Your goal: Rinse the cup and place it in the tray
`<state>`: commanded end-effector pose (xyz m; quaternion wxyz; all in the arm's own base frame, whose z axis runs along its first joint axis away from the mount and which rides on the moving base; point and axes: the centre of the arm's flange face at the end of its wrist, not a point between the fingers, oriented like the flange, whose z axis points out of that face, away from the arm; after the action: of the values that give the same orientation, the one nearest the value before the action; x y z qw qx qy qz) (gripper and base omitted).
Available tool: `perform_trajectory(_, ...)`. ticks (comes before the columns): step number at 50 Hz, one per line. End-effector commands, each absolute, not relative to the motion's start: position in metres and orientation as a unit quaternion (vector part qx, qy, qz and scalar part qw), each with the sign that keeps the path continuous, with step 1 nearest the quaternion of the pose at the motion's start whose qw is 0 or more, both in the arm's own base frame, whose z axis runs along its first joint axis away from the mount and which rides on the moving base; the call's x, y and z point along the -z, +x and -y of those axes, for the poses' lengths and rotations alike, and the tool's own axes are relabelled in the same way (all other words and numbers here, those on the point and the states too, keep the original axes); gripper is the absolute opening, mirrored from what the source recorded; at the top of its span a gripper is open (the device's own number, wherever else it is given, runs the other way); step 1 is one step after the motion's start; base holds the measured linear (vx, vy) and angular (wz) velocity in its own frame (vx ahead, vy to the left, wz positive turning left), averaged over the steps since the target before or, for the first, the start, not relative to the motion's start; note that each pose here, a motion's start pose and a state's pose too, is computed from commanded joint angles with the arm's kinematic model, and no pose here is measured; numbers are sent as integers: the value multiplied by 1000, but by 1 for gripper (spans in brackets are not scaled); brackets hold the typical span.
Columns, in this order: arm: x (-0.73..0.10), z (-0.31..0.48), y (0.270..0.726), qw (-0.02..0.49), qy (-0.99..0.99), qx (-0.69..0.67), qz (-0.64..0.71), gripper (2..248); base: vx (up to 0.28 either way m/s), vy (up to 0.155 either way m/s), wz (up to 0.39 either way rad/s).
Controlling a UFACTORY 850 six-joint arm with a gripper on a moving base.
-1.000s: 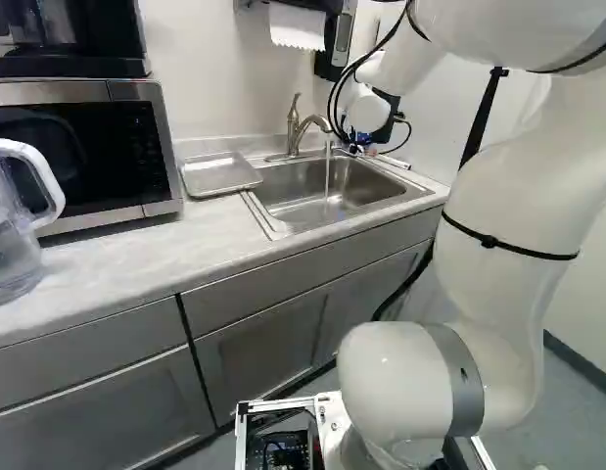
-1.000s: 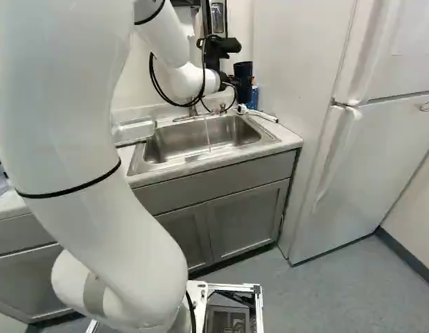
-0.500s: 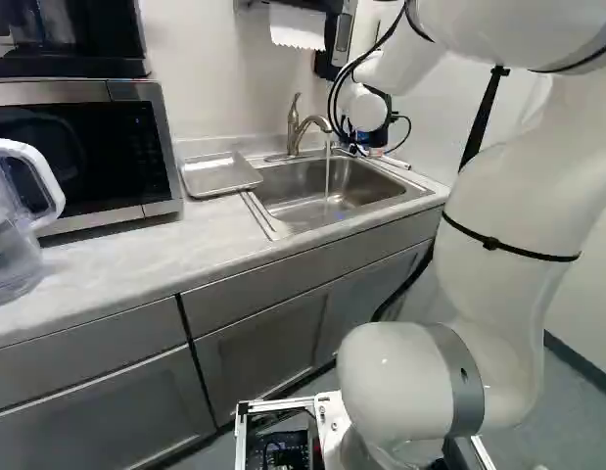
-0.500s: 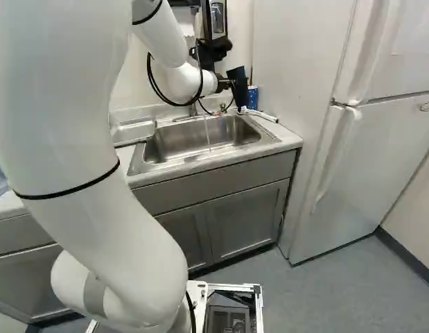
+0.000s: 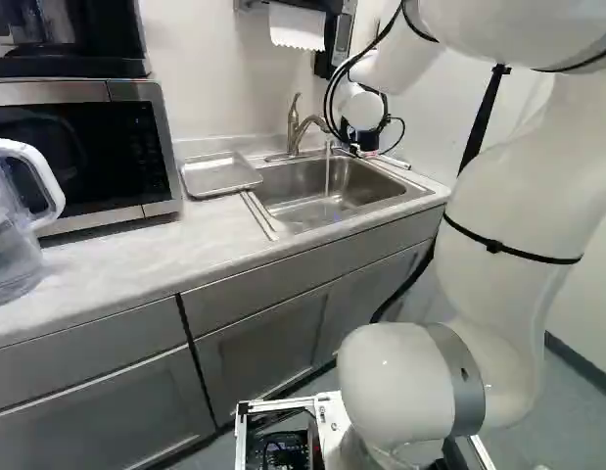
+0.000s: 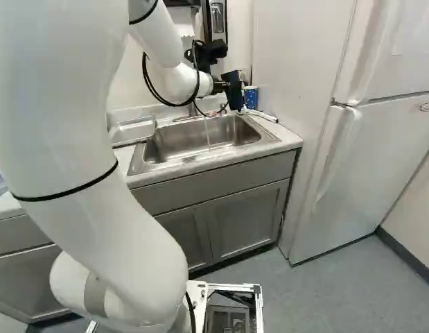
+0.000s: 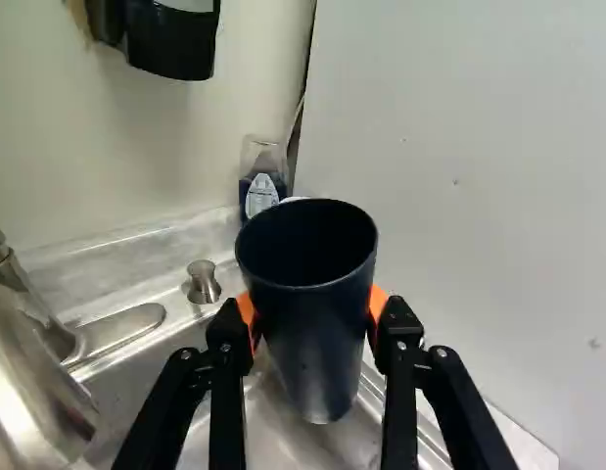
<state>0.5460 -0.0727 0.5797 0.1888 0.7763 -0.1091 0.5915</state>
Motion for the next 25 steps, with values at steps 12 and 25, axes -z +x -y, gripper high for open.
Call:
perform_trajectory(12, -578, 72, 546, 181, 783, -585, 109, 124, 0, 0, 0)
perform_trajectory(25, -575, 66, 546, 168, 794, -576, 101, 124, 0, 0, 0)
